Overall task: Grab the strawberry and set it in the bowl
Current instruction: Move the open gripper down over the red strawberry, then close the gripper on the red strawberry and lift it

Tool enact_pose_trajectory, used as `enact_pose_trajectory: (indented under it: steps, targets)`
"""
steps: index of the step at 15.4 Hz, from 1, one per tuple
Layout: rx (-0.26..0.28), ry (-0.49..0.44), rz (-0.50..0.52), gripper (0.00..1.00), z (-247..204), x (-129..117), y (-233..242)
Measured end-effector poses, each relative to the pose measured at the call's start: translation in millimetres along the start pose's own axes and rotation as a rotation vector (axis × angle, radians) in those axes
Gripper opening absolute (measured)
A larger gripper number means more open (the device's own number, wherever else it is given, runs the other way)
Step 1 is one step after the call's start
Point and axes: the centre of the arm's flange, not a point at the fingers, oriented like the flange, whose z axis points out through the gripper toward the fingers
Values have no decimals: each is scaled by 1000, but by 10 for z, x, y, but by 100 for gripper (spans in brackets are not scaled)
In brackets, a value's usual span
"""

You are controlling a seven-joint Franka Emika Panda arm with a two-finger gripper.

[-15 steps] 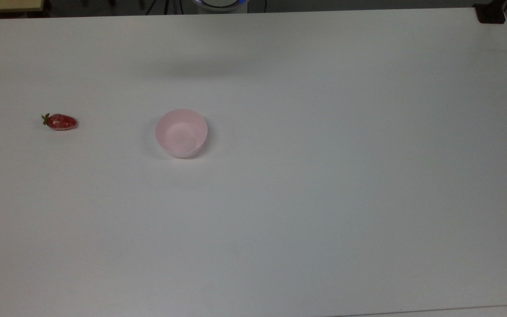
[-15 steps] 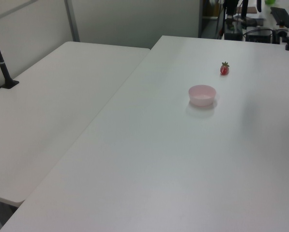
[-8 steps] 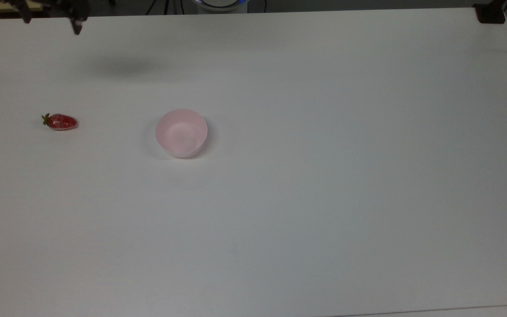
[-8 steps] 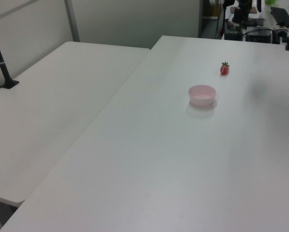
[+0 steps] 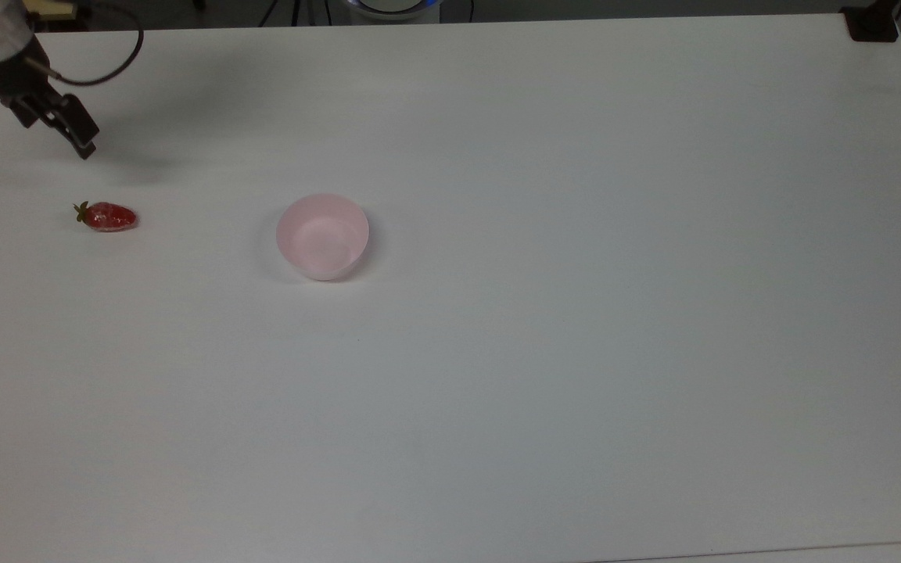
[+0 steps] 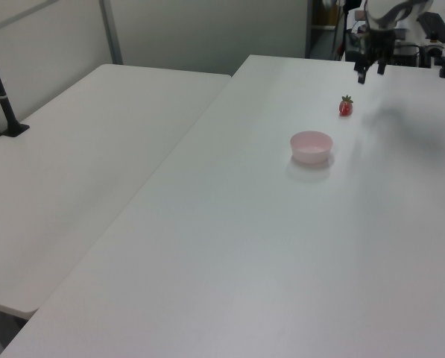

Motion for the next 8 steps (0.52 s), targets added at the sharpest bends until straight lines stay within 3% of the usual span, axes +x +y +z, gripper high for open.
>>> enact_pose_trajectory:
  steps: [3, 8]
  targets:
    - [35, -21, 97, 100, 215, 42, -31]
    - [74, 57, 341, 98, 396, 204, -399]
